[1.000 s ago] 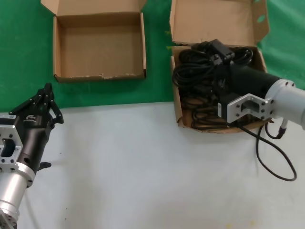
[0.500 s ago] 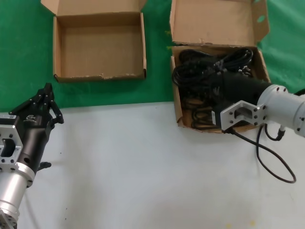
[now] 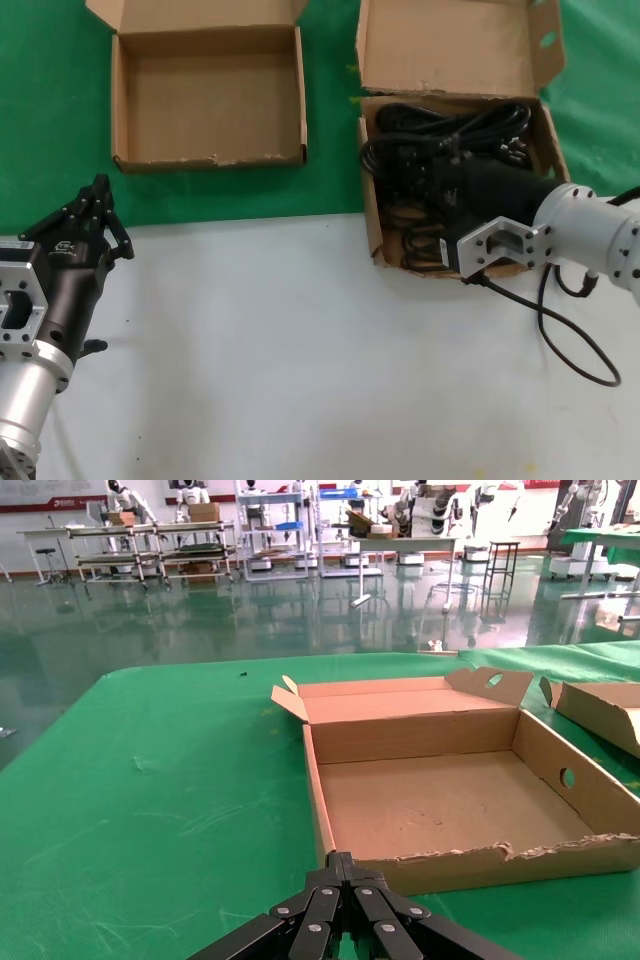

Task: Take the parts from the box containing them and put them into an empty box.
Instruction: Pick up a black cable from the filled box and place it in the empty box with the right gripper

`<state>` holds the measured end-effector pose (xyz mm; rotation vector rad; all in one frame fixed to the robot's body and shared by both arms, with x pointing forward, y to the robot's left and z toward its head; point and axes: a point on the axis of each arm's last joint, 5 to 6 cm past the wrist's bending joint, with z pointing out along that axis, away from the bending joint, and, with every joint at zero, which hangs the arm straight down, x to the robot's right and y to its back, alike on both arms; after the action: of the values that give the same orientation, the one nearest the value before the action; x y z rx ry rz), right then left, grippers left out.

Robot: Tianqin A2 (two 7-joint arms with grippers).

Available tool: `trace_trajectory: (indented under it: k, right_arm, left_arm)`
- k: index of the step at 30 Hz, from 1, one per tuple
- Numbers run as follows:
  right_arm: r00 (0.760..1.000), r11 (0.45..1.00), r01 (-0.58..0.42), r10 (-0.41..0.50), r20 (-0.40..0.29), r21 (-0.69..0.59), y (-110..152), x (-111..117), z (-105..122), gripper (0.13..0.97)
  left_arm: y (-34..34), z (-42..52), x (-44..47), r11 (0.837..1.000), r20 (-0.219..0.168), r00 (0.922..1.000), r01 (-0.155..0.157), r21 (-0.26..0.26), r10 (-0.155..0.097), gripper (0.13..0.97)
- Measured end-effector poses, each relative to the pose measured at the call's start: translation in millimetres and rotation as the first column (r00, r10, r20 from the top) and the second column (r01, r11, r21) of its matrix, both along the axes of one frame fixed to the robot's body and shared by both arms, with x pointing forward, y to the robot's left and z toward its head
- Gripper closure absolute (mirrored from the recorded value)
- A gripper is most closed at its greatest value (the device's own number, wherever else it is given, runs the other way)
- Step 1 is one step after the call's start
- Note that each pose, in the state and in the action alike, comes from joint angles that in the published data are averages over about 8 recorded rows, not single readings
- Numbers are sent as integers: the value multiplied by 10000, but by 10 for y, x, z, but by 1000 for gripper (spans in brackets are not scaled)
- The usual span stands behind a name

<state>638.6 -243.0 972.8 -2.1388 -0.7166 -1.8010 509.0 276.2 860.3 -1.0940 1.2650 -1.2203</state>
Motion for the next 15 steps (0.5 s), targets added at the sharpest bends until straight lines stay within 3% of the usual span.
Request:
trace_trajectory:
  k: [15]
  right_arm:
    - [9992, 9998, 187, -189, 354, 73, -56, -39, 105, 924]
  left_arm:
    - [0, 0, 0, 10000, 0, 10000, 0, 0, 0, 952]
